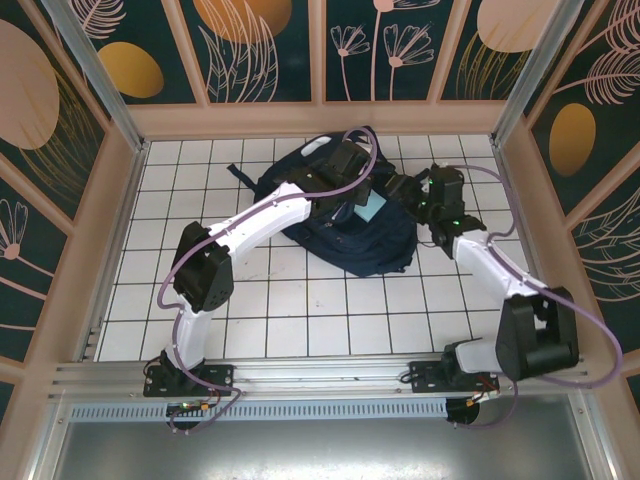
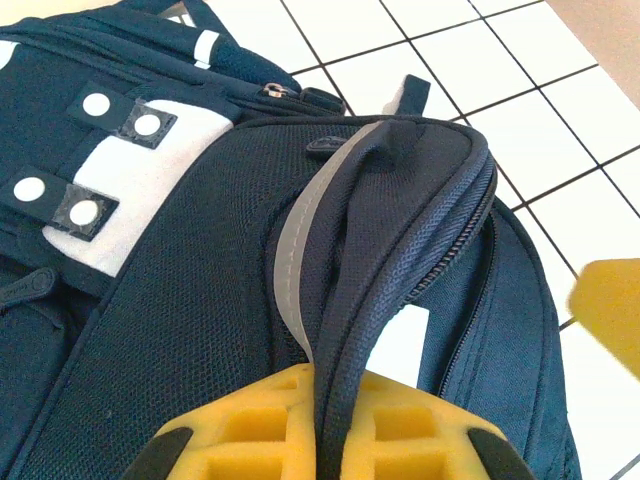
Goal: Pack books, pencil case, and school supplies into a backpack
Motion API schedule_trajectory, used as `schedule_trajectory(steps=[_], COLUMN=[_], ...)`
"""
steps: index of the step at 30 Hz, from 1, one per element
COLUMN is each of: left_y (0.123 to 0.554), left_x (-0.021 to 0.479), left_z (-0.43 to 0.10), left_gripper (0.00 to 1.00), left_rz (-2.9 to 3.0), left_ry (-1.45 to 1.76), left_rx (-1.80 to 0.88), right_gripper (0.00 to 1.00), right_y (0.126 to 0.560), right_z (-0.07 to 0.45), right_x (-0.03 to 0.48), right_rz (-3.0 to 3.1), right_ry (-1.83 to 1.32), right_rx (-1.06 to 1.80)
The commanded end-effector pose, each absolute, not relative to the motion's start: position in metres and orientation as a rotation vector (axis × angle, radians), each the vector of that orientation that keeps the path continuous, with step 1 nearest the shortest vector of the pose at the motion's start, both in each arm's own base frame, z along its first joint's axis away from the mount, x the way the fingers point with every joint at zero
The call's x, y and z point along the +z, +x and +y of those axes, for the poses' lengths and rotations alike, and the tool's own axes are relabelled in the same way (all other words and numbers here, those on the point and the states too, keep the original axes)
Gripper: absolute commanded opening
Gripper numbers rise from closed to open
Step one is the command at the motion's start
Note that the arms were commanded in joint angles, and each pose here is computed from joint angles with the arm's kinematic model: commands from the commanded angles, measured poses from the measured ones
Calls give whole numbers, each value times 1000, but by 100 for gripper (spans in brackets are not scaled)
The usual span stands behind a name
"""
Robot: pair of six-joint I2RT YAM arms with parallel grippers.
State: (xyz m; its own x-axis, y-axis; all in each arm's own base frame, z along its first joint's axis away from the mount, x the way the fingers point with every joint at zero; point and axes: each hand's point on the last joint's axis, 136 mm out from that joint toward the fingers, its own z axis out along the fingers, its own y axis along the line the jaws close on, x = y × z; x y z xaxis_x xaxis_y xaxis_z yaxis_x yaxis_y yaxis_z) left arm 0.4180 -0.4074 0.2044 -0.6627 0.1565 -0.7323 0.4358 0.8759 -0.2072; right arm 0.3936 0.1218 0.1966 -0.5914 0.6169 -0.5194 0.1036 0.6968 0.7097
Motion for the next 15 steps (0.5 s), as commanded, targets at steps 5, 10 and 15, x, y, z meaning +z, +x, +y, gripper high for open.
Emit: schedule_trajectory(steps=[5, 10, 15], left_y=[428, 428, 436], left_x=[267, 284, 279], left_z=[-433, -406, -352], left_gripper=[32, 95, 96], left_rz=[2134, 2123, 2115], left_ry=[394, 290, 130], left_rx=[-670, -676, -685], right_gripper=[60, 61, 61], right_y=[366, 360, 355], right_z=[112, 113, 110], right_x=[173, 164, 161], right_rz=[2162, 2160, 2157], right_ry=[552, 577, 597], right_rx=[772, 781, 758])
